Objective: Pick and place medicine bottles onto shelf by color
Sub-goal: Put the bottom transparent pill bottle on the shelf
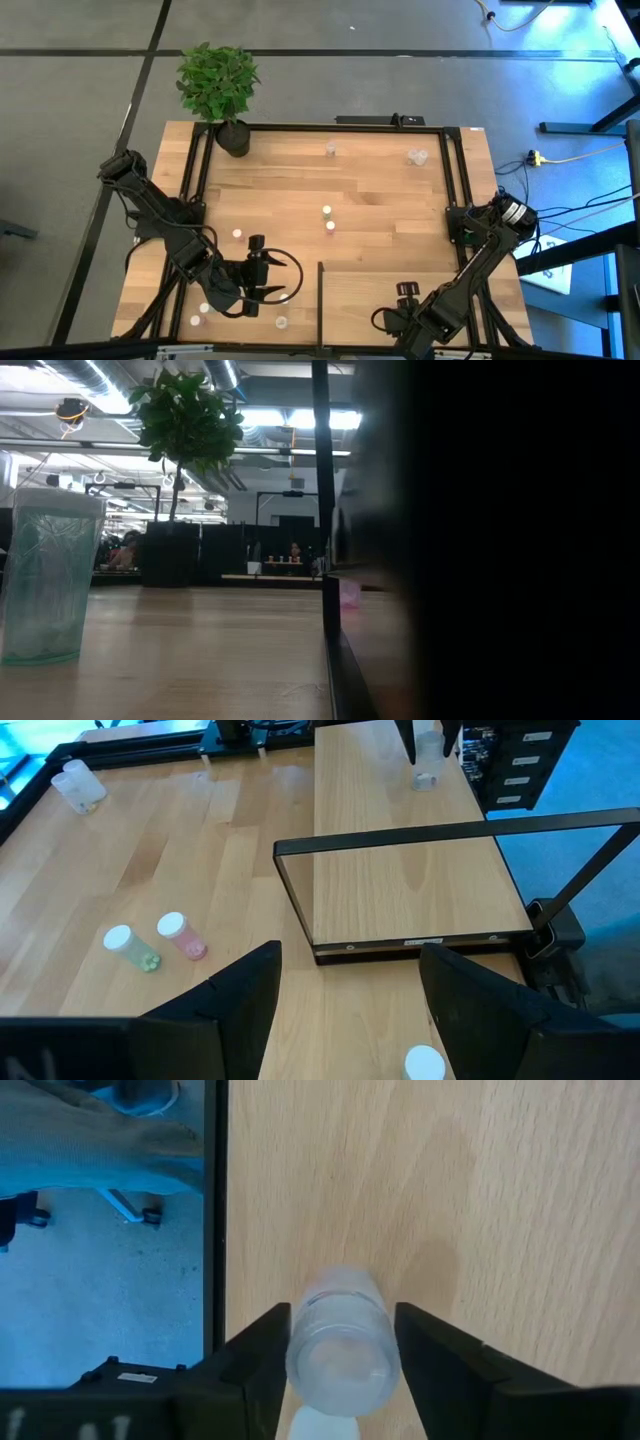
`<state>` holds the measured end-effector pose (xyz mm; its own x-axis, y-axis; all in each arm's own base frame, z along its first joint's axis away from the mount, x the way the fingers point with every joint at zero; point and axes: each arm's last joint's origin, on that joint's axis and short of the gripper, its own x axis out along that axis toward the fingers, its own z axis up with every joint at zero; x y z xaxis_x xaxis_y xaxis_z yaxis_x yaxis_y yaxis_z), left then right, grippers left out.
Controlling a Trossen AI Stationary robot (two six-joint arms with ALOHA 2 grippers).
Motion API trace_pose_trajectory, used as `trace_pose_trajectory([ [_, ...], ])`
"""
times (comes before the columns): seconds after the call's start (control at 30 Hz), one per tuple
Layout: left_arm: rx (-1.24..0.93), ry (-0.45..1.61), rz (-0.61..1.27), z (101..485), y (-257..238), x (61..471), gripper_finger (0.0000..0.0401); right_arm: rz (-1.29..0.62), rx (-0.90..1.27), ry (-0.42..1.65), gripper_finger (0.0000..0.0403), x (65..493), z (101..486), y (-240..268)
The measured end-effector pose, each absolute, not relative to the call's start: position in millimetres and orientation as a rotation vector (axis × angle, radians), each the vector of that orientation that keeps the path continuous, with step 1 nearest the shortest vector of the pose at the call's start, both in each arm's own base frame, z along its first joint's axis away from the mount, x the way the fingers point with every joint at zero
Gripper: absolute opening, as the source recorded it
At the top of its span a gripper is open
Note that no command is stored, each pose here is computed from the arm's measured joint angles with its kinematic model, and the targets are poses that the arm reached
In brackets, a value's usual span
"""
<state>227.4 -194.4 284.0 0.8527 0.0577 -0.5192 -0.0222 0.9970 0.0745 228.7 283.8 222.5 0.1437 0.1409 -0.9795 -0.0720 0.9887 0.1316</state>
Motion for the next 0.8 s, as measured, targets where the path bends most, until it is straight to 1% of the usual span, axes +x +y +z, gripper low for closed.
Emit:
trace_pose_trajectory([
  [0.47,0.067,0.548,0.042,284.0,-194.4,227.4,0.0232,0.148,0.055,1.422,0.0204,228.4,222.6,283.1],
  [0.8,0.067,0.548,0.042,284.0,-194.5,227.3,0.0232,0.154,0.064,1.44,0.0172,227.5,222.9,282.9],
])
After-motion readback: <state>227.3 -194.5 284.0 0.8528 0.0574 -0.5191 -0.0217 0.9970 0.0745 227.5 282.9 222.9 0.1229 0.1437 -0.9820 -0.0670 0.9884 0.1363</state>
